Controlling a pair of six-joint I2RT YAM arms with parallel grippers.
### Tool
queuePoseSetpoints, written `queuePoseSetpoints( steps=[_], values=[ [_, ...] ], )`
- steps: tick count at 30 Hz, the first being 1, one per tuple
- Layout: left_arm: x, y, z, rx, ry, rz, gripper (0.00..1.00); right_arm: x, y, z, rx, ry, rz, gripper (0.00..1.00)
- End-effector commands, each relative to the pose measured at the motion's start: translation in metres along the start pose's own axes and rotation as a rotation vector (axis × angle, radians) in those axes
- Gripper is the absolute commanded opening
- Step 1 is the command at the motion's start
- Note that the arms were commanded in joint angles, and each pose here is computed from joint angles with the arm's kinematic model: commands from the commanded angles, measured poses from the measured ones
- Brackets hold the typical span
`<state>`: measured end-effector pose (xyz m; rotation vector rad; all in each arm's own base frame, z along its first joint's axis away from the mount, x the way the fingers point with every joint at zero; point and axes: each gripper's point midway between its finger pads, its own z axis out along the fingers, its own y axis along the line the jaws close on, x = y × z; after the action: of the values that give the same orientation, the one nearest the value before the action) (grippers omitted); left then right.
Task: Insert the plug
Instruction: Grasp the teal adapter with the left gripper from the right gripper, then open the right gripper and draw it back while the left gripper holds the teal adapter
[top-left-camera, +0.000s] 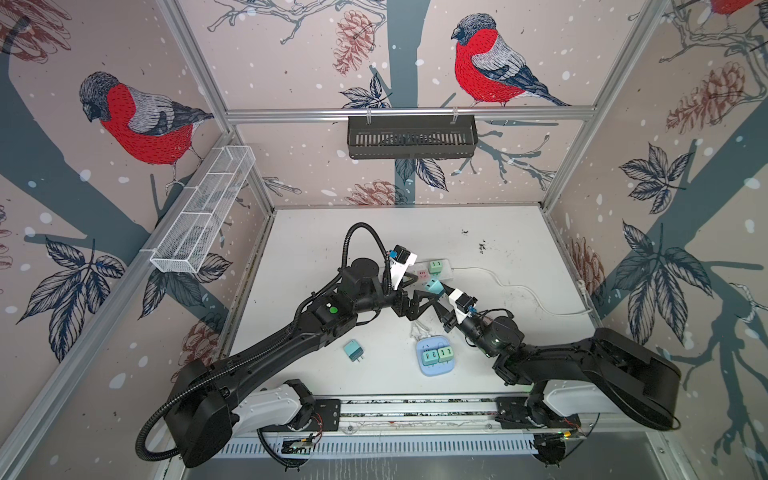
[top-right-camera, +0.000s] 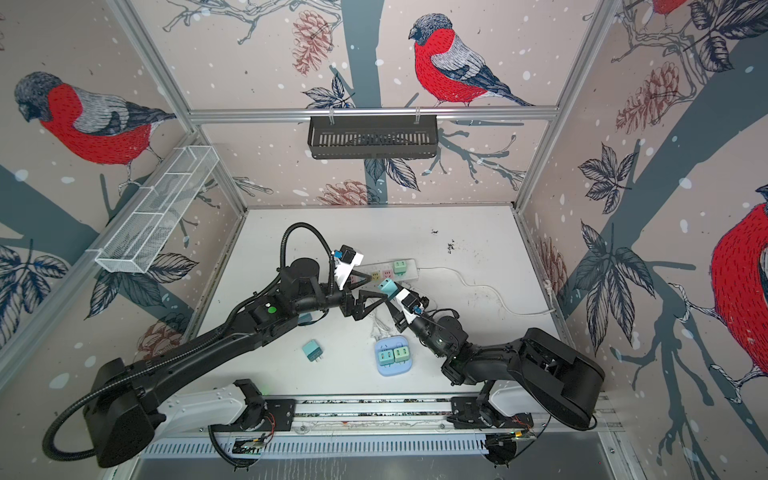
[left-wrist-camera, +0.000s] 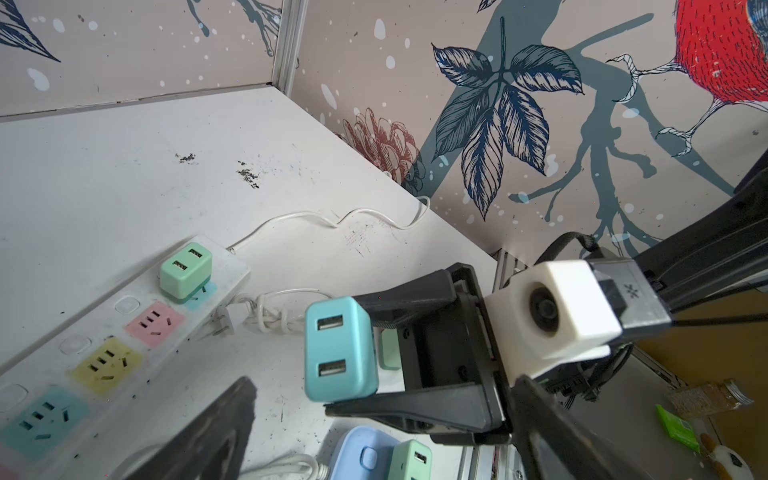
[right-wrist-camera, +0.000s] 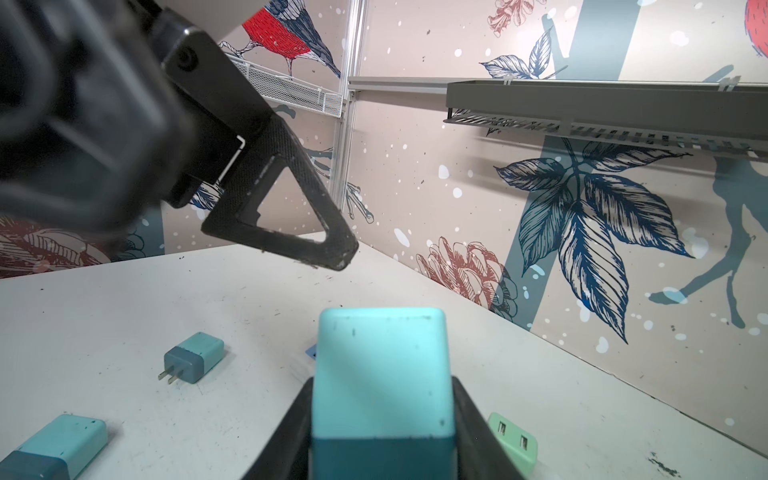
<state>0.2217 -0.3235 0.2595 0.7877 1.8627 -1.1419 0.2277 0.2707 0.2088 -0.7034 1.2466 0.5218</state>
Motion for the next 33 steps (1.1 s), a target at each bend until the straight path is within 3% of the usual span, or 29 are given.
queuePoseSetpoints(
  steps=[1, 15, 26, 27, 30, 33],
  values=[
    [-0.001, -0.007, 0.003, 0.038, 0.008, -0.005, 0.93, -0.016, -0.004, -0.003, 0.021, -0.065, -0.007, 0.09],
    [0.009, -0.009, 0.023, 0.085, 0.064, -0.031, 0.85, -0.021, 0.001, -0.006, 0.002, -0.087, -0.010, 0.09],
    [0.002, 0.000, 0.040, 0.060, 0.077, -0.053, 0.60, -0.026, 0.009, -0.008, -0.031, -0.110, -0.016, 0.10],
    [0.002, 0.000, 0.042, 0.063, 0.082, -0.056, 0.55, -0.027, 0.009, -0.008, -0.031, -0.110, -0.016, 0.10],
    [0.002, 0.001, 0.045, 0.065, 0.098, -0.062, 0.26, -0.025, 0.009, -0.009, -0.028, -0.106, -0.017, 0.10],
    [0.002, 0.005, 0.046, 0.044, 0.100, -0.059, 0.02, -0.026, 0.008, -0.009, -0.022, -0.108, -0.014, 0.17]
  ],
)
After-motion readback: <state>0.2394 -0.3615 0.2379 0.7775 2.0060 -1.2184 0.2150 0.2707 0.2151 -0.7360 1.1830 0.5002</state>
